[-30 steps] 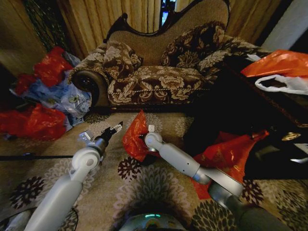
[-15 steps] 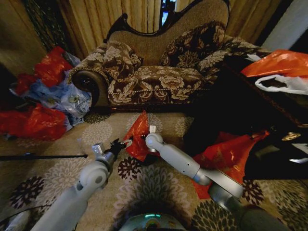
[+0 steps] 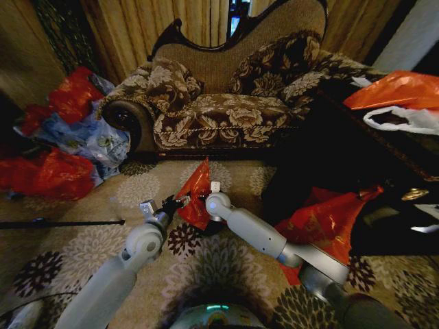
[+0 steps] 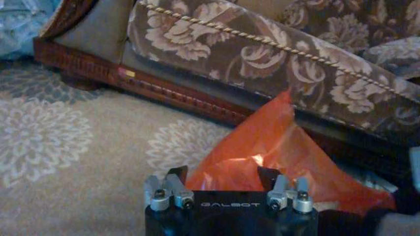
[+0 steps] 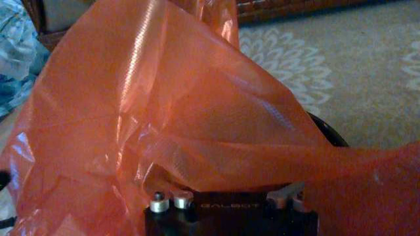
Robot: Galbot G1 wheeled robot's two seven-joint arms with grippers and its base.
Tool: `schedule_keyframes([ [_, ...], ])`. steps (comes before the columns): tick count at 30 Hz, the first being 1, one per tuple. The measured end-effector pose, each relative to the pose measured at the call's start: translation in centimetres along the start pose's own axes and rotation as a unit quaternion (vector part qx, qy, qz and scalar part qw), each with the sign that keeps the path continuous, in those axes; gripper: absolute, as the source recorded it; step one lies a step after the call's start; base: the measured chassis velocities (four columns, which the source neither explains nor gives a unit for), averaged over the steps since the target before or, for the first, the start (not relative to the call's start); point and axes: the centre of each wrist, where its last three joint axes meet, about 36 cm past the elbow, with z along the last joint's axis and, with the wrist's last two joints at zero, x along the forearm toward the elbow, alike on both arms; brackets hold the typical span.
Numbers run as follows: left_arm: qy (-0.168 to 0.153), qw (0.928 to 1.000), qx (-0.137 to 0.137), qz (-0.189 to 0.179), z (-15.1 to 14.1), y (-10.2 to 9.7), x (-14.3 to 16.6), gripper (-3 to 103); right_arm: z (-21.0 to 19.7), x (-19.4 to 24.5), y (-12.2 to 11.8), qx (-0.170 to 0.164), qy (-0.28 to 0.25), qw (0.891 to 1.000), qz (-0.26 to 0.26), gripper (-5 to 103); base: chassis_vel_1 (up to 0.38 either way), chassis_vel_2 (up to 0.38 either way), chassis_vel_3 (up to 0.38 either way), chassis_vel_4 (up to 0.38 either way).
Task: Place a garbage bag over the trash bin.
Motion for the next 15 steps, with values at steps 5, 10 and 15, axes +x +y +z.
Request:
schedule_keyframes([
  [5,0.001,1.0,0.001,0.003,0.4,0.2,-0.9,59,-0.1,0.3,0.4,0.006,-0.003,1.0,-0.005,100,0.0,0.0,0.0,0.0],
  [10,-0.009,0.9997,-0.011,0.022,0.2,-0.3,-0.6,32,0.0,0.4,0.5,0.017,-0.009,1.0,-0.009,100,0.0,0.0,0.0,0.0],
  [15,-0.014,0.9992,-0.021,0.03,-0.2,-0.7,0.1,17,0.0,0.3,0.6,0.018,-0.008,1.0,-0.013,100,0.0,0.0,0.0,0.0],
])
